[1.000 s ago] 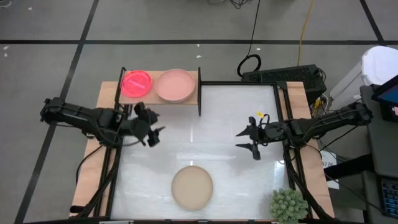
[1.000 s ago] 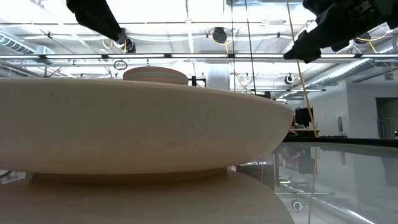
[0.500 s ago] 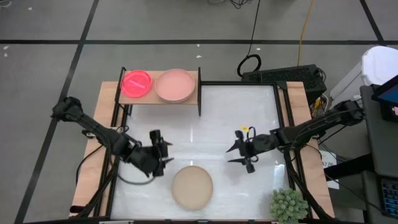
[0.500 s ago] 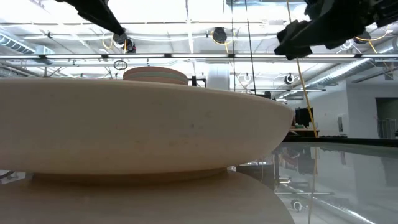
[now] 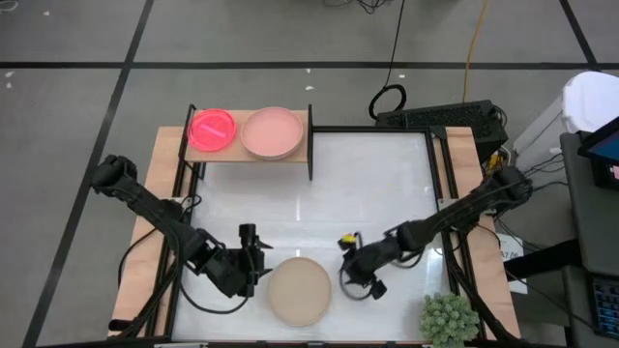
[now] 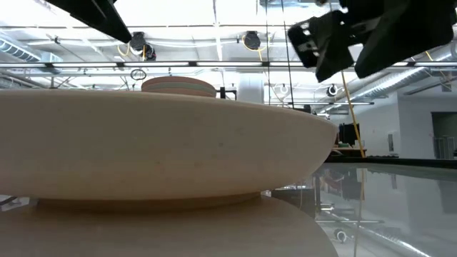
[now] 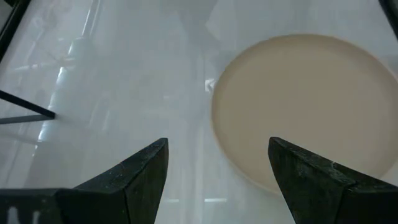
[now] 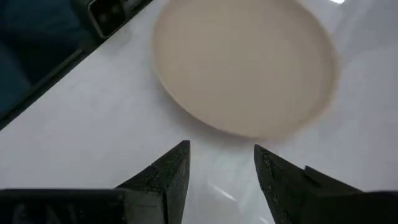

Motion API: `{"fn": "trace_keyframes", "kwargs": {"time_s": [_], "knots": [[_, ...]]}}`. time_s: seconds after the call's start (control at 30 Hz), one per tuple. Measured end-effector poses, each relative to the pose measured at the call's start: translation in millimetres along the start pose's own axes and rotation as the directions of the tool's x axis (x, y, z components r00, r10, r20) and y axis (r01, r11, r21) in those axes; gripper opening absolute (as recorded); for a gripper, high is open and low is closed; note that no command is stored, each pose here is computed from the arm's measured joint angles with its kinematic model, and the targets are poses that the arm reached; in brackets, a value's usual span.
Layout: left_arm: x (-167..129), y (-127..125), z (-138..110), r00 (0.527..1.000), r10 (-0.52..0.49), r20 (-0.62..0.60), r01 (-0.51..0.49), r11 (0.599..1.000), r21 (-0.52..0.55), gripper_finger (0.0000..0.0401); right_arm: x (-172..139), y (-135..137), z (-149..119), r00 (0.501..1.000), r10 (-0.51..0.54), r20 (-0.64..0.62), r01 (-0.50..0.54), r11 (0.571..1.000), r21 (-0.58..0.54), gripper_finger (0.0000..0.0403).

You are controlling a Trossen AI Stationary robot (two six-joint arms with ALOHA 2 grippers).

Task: Place and stack plates onto a shelf
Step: Stack the big light brown plate on top of the big light orange plates on the shelf

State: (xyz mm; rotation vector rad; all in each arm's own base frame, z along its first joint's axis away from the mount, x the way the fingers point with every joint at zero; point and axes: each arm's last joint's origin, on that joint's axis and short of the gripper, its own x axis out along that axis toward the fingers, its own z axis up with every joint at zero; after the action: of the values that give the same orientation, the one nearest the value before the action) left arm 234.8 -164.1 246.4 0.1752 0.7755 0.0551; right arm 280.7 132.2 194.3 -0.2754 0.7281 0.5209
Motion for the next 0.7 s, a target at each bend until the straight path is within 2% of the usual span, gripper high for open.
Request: {"fn": "trace_keyframes", "kwargs": {"time_s": [0.2,0.33,0.43,0.53,0.7], "knots": [[-0.1,-0.8,1.7,1.0,-0.007,0.016,0.007,1.0,-0.012,0.028,32.6,9.4,22.3,0.997,0.037,-0.07,-0.048,0.987,-0.152,0.0159],[0.0,-0.6,1.7,1.0,-0.006,0.016,0.006,1.0,-0.011,0.028,51.5,12.1,29.2,0.995,0.04,-0.088,-0.056,0.981,-0.188,0.0159],[0.2,-0.2,1.9,1.0,0.001,0.018,-0.001,1.0,-0.012,0.028,63.9,13.1,27.8,0.993,0.046,-0.11,-0.071,0.97,-0.234,0.0159],[0.2,0.4,2.1,0.999,0.02,0.025,-0.019,1.0,-0.015,0.028,73.1,15.0,21.2,0.988,0.053,-0.142,-0.098,0.937,-0.334,0.0154],[0.2,1.0,2.3,0.998,0.044,0.035,-0.044,0.999,-0.011,0.028,83.0,15.4,14.2,0.984,0.056,-0.17,-0.121,0.907,-0.403,0.0124]]}}
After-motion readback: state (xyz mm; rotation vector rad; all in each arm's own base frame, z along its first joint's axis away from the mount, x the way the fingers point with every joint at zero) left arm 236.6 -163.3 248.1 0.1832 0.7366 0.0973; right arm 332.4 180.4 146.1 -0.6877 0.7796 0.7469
